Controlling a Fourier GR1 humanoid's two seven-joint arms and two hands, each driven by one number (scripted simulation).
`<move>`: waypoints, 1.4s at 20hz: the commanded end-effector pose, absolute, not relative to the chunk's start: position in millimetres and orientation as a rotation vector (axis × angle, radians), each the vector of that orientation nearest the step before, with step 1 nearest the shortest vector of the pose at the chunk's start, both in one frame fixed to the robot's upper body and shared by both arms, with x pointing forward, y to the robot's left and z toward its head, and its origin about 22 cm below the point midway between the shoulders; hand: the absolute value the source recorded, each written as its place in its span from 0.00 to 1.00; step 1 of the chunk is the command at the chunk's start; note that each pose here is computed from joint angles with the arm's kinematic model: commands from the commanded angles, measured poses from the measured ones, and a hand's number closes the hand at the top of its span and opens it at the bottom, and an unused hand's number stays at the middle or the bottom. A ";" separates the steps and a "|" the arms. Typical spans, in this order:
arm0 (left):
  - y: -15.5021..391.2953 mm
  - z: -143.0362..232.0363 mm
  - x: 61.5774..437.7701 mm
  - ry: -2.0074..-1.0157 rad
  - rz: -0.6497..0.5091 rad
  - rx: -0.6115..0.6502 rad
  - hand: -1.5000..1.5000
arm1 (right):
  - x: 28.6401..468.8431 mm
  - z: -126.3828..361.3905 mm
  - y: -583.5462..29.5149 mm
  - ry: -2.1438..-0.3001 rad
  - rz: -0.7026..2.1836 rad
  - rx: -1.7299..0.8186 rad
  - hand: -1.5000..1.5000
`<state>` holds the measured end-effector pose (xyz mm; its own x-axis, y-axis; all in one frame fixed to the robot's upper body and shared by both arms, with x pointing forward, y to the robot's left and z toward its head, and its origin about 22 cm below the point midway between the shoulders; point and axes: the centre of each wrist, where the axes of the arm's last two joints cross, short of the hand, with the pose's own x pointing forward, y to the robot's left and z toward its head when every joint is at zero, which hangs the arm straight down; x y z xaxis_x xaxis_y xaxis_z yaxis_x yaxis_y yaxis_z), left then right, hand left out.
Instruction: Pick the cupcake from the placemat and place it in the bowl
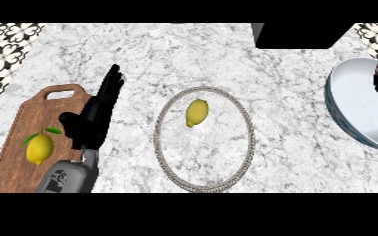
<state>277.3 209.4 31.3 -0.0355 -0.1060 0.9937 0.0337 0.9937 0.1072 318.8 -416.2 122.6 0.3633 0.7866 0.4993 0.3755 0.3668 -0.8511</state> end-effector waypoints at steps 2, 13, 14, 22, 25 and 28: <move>214.6 25.2 271.8 -1.590 -0.117 0.035 0.50 | 317.1 97.2 -440.7 -1.226 0.353 -1.018 0.00; 220.3 28.4 267.8 -1.592 -0.098 0.070 0.50 | 307.1 96.8 -468.5 -1.593 0.158 -0.929 0.00; 223.2 36.7 275.9 -1.587 -0.100 0.083 0.50 | 313.5 97.9 -458.9 -1.603 0.133 -0.924 0.00; 225.0 28.7 271.1 -1.582 -0.116 0.084 0.50 | 288.7 125.7 -490.4 -1.616 -0.091 -0.796 0.00; 211.6 36.3 257.8 -1.595 -0.098 0.056 0.50 | 266.6 139.0 -506.1 -1.636 -0.125 -0.744 0.00; 204.0 20.0 273.8 -1.594 -0.109 0.080 0.50 | 233.2 130.8 -533.7 -1.653 -0.131 -0.680 0.00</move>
